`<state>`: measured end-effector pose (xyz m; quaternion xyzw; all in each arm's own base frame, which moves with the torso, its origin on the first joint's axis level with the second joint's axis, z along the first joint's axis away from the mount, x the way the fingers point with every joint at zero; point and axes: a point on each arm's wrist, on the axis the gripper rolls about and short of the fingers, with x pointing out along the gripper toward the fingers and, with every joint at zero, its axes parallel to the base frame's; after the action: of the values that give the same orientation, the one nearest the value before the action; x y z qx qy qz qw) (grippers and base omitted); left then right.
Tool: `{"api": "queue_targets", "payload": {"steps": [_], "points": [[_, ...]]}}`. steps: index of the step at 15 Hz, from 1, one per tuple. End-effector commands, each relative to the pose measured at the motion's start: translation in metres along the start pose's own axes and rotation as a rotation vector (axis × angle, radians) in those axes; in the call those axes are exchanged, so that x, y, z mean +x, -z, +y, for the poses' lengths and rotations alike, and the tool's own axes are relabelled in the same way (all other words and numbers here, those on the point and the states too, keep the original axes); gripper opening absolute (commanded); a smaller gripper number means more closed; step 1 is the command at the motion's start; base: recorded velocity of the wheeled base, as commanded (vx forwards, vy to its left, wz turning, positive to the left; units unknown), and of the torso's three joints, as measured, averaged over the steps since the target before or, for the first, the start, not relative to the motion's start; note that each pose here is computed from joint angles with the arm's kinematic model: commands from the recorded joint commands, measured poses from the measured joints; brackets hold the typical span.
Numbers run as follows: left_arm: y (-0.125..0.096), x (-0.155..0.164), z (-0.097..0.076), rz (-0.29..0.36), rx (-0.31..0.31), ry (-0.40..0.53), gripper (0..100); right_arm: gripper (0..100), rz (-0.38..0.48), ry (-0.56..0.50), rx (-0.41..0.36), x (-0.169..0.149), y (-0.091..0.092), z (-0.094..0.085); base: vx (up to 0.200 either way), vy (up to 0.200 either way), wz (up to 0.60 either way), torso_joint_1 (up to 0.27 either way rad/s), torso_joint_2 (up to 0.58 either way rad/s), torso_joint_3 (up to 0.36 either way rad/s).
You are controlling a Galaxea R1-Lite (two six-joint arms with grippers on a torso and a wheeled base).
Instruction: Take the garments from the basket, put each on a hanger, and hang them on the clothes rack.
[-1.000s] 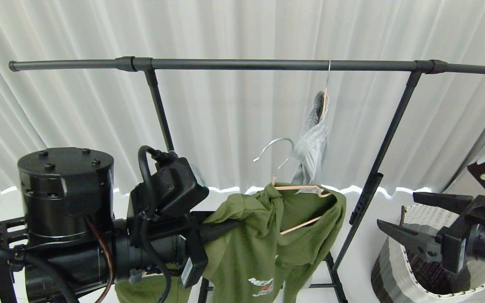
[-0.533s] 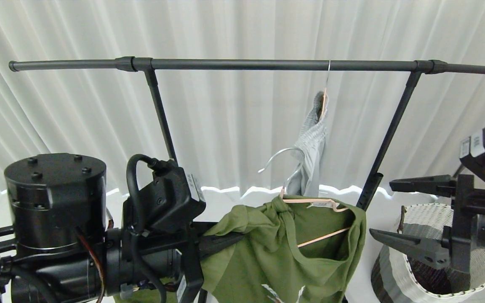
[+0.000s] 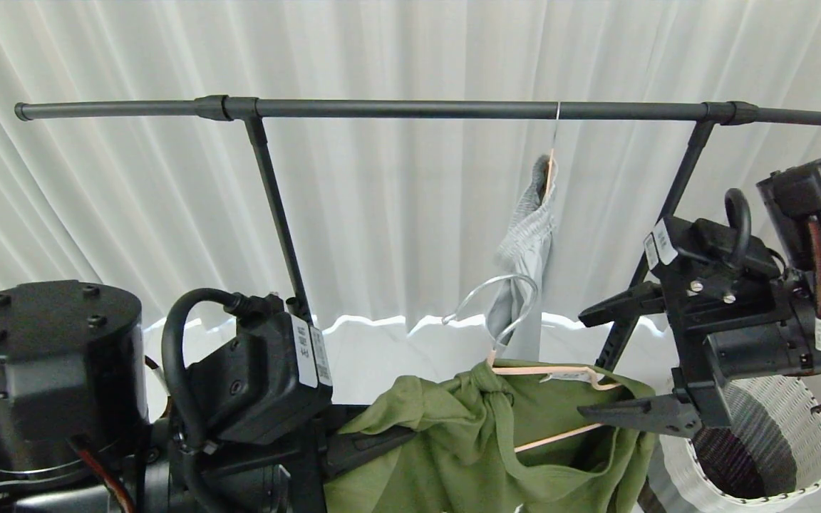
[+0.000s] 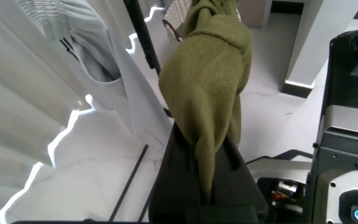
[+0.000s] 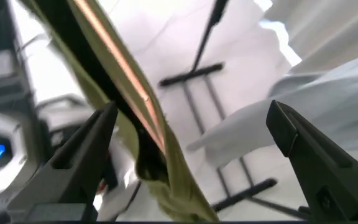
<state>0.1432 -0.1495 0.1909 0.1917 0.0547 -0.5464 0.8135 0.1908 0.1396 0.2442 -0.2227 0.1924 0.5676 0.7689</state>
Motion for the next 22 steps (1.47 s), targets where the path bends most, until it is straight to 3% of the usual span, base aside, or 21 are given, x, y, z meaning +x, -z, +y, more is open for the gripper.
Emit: {"api": "queue_targets", "payload": {"steps": [1, 4, 7, 9, 20, 21, 22], "points": [[-0.001, -0.001, -0.001, -0.004, 0.003, 0.003, 0, 100, -0.001, -0.003, -0.018, -0.015, -0.011, 0.003, 0.000, 0.000, 0.00, 0.000, 0.00, 0.000], [-0.004, -0.001, -0.001, -0.016, 0.008, 0.003, 0, 100, 0.064, -0.031, 0.014, -0.039, -0.013, 0.017, 0.000, 0.000, 0.00, 0.000, 0.00, 0.000], [-0.008, 0.001, -0.003, -0.044, 0.023, 0.013, 0, 100, 0.068, -0.049, -0.136, -0.016, -0.010, 0.003, 0.000, 0.000, 0.00, 0.000, 0.00, 0.000], [-0.010, 0.002, -0.004, -0.064, 0.032, 0.011, 0, 100, 0.059, -0.096, -0.169, -0.003, -0.010, 0.002, 0.000, 0.000, 0.00, 0.000, 0.00, 0.000], [-0.011, 0.003, -0.006, -0.073, 0.036, 0.015, 0, 100, 0.033, -0.133, -0.173, 0.013, -0.014, 0.006, 0.000, 0.000, 0.00, 0.000, 0.00, 0.000], [-0.011, 0.003, -0.006, -0.074, 0.036, 0.015, 0, 0, 0.029, -0.136, -0.165, 0.014, -0.014, 0.007, 0.000, 0.000, 0.00, 0.000, 0.00, 0.000], [-0.011, 0.003, -0.006, -0.073, 0.036, 0.015, 0, 0, 0.018, -0.134, -0.157, 0.017, -0.014, 0.008, 0.000, 0.000, 0.00, 0.000, 0.00, 0.000]]}}
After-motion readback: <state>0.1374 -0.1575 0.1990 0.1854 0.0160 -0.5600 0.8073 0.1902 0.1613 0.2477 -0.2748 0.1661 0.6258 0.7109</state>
